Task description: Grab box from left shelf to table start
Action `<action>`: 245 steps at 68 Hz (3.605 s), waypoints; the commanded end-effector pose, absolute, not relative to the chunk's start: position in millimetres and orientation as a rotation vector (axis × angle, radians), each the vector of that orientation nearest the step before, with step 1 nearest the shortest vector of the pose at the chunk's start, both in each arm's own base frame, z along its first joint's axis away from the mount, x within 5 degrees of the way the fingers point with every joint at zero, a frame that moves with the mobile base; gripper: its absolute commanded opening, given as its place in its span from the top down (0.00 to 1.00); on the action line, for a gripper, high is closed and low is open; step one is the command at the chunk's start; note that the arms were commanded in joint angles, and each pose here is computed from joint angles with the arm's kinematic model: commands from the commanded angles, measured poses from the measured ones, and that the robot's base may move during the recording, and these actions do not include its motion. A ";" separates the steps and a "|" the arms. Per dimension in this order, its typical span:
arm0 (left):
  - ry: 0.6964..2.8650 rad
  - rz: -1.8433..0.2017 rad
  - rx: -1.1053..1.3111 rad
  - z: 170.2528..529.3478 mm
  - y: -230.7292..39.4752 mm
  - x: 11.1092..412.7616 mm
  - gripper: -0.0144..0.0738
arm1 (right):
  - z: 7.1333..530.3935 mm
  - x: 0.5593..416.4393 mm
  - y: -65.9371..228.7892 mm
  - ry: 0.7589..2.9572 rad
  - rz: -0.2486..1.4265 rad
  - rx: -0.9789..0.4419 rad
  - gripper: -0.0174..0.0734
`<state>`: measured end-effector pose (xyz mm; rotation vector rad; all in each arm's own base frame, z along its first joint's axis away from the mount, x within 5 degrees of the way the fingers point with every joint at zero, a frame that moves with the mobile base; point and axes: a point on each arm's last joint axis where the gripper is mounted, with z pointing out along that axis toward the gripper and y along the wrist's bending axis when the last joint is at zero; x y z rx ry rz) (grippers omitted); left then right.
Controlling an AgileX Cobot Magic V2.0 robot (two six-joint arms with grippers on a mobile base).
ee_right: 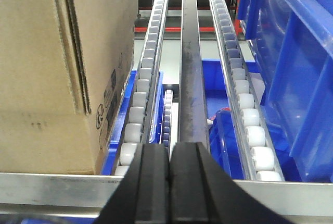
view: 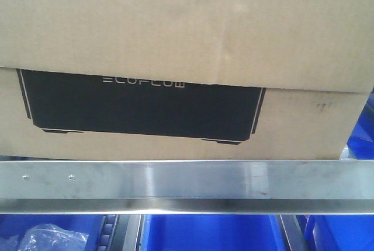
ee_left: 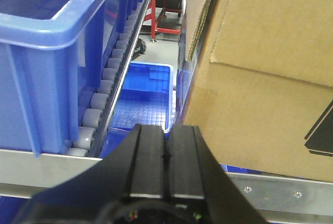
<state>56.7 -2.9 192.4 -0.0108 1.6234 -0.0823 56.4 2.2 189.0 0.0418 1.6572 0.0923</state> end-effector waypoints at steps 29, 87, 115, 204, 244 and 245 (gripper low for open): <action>1.509 -0.095 -0.019 203.1 -2.6 55.2 0.94 | 196.4 56.3 1.8 1.567 0.085 0.037 0.75; 1.254 -0.103 -0.012 296.0 -1.7 29.5 0.63 | 196.5 56.3 1.8 1.566 0.085 0.037 0.75; 1.484 -0.065 0.051 385.8 -4.1 33.0 0.55 | 196.5 56.3 1.8 1.566 0.085 0.037 0.75; 2.475 -0.089 0.084 418.5 -41.3 296.7 0.55 | 202.2 56.1 1.6 1.503 0.085 0.037 0.75; 2.496 -0.041 0.088 417.2 -38.1 295.2 0.55 | 302.8 35.1 2.0 1.346 0.144 0.062 0.22; 2.496 -0.041 0.088 417.2 -38.1 295.2 0.55 | 306.6 35.2 2.0 1.345 0.145 0.062 0.20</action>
